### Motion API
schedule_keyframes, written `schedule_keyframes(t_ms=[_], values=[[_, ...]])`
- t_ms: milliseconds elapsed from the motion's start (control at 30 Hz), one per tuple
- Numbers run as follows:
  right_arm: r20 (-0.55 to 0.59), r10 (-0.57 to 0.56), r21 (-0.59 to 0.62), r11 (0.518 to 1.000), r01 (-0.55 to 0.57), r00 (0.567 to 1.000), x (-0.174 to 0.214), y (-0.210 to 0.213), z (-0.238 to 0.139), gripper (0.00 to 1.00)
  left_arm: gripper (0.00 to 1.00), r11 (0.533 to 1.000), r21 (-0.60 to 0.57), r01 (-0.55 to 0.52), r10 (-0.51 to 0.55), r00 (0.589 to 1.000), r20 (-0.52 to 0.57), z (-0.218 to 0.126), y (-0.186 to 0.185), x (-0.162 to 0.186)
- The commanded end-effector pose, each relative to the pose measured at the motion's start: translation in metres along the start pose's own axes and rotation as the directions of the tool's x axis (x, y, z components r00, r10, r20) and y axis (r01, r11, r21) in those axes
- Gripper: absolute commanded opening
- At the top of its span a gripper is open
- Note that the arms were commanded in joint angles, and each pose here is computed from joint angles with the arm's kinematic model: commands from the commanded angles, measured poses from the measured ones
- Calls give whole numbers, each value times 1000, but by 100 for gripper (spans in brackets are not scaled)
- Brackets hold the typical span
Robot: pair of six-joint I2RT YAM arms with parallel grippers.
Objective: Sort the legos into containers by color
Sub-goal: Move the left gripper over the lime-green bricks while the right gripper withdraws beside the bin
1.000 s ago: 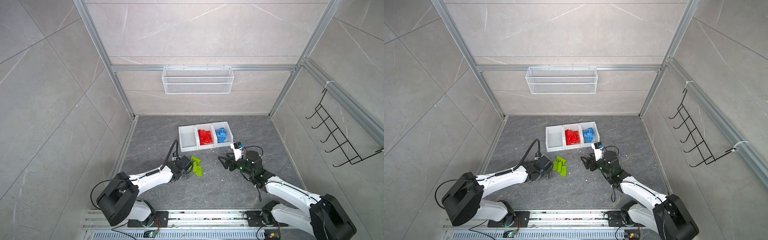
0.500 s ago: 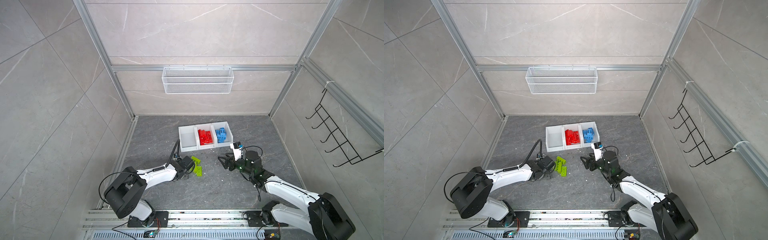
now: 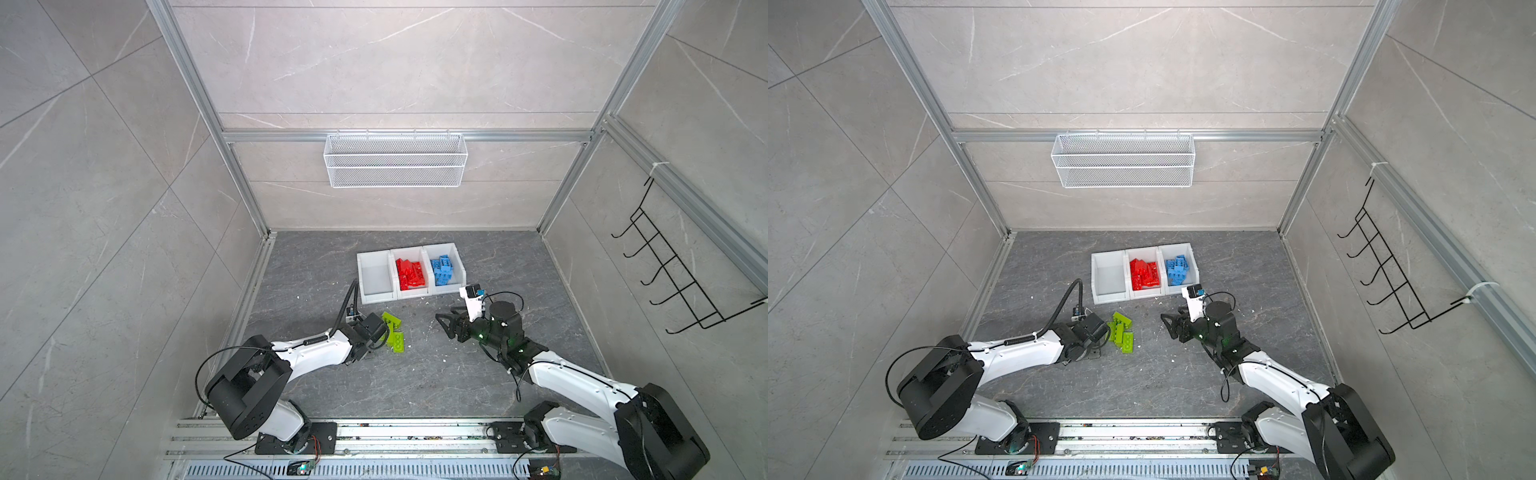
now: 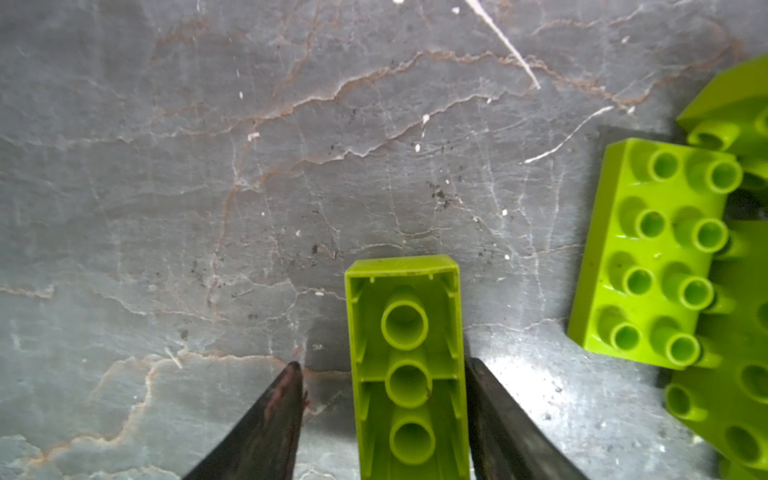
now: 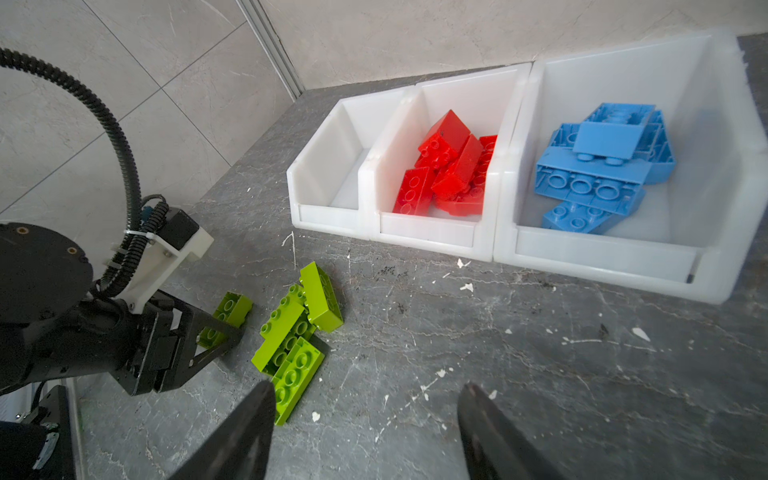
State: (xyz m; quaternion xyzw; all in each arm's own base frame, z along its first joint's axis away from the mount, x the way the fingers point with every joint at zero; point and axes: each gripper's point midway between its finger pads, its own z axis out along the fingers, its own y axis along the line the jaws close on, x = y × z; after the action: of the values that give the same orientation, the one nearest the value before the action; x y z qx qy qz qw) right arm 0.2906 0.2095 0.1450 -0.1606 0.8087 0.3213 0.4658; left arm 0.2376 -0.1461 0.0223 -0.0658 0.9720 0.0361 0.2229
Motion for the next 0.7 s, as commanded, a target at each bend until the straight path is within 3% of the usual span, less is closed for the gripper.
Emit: schedule_keyframes(t_ms=[0, 400, 667], values=[[8, -21, -5, 1000, 21, 1000, -8, 2, 1, 71, 59, 1000, -7, -13, 13, 999, 52, -5, 2, -10], [-10, -13, -18, 1000, 13, 1000, -6, 4, 5, 71, 42, 1000, 15, -20, 19, 998, 59, -7, -7, -16], [1, -20, -8, 1000, 20, 1000, -7, 3, 3, 72, 34, 996, 86, -17, 9, 996, 91, -30, -15, -29]])
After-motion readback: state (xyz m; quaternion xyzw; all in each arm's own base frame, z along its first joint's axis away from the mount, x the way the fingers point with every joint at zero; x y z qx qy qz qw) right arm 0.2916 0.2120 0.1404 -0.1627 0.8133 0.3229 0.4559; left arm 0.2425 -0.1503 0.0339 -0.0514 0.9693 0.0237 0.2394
